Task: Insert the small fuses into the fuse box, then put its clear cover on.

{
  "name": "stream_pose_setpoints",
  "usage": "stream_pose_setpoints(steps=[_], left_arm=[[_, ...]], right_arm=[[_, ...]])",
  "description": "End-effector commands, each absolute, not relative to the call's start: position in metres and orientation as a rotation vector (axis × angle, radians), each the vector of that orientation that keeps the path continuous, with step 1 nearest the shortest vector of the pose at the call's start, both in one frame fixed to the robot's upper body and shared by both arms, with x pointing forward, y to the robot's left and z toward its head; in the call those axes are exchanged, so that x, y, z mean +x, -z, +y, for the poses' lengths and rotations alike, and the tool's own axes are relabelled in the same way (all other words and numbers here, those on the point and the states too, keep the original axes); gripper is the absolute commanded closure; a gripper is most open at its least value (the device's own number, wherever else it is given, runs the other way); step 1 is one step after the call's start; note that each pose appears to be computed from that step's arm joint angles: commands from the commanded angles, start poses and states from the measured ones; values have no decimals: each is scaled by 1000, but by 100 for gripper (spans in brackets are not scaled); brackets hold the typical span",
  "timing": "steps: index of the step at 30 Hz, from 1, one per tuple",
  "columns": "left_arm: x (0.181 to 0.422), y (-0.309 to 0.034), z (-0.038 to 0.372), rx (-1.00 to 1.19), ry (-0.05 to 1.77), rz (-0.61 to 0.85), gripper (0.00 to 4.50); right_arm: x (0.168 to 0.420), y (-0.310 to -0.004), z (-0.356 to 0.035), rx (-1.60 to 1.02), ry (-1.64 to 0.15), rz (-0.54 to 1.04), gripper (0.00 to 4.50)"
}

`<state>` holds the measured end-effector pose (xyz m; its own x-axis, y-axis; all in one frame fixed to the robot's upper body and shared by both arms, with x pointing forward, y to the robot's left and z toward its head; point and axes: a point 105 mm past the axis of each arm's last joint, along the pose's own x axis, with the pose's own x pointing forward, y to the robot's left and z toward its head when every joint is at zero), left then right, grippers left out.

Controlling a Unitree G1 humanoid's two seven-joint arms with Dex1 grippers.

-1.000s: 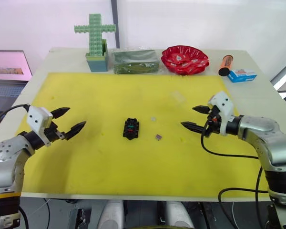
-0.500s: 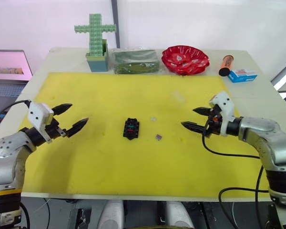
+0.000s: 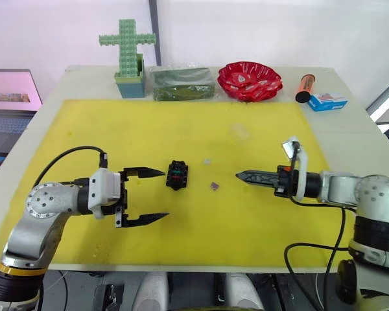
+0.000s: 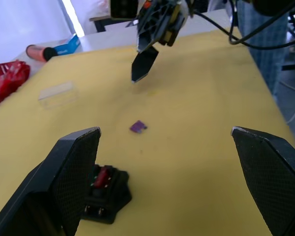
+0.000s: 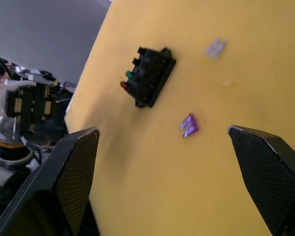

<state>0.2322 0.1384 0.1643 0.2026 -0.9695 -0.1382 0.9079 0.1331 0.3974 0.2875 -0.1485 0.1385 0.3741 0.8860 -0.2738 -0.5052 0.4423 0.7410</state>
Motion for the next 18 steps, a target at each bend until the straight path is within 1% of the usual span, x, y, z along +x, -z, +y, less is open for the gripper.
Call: stream_pose_setpoints(steps=[1, 3, 6, 8, 18], left_arm=[[232, -165, 138, 452, 1378, -207, 0], [234, -165, 137, 443, 1365, -222, 0], [237, -162, 136, 443, 1358, -223, 0], [237, -161, 136, 439, 1354, -220, 0], [236, -162, 132, 453, 1334, -242, 0]], right_arm=[[293, -142, -137, 642, -1010, 756, 4], [297, -143, -132, 670, -1030, 769, 4], [297, -137, -127, 673, -1041, 816, 63], [297, -134, -123, 658, -1051, 834, 125], [303, -114, -125, 614, -1004, 885, 125]])
